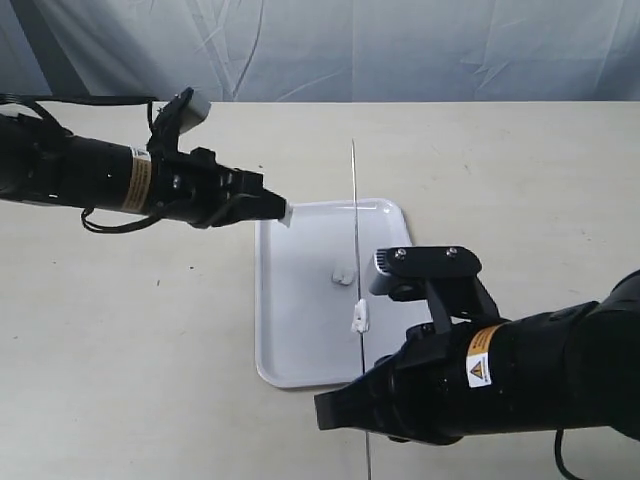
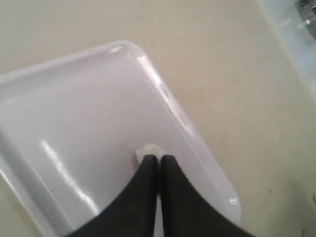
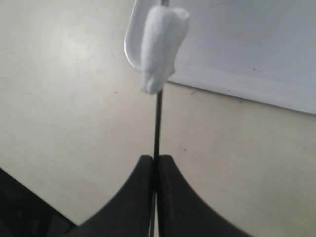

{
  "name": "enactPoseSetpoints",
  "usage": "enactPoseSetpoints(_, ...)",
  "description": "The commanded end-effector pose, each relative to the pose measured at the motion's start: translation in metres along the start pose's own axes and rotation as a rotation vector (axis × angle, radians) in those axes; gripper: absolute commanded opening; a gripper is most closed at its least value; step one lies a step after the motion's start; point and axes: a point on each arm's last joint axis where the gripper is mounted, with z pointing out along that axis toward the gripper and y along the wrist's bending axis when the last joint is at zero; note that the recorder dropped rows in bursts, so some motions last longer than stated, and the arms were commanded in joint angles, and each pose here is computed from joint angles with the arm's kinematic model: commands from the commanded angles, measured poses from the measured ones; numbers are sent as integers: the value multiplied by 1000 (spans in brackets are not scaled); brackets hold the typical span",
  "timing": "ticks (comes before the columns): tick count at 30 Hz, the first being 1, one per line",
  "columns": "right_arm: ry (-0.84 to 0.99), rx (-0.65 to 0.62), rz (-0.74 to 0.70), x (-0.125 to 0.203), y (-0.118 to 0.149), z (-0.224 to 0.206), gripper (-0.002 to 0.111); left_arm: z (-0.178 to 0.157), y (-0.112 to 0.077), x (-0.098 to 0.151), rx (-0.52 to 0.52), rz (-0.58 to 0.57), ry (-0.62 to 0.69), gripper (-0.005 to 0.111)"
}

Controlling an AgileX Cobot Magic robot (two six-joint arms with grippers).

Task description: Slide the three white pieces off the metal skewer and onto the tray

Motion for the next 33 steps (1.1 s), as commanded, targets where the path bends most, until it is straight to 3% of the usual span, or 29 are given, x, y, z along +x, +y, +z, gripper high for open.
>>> enactPoseSetpoints(1,-25,-18,-19,-1,2,-5,-1,15,6,15,5,-28,80,0)
enactPoseSetpoints(11,-89,-46,-33,-6,5,-13,-1,47,24,47,45,-114,195,0)
enactPoseSetpoints(22,-152,-57,-68,-12,6,-13,-1,50,21,43,105,-76,143,39)
enactPoseSetpoints(30,-211,-16,-47,-26,-8,-18,-1,31,0,24,425,-131,7,41)
enactPoseSetpoints(33,-273,13,-71,-39,-17,-28,-1,23,1,17,422,-127,-22,41)
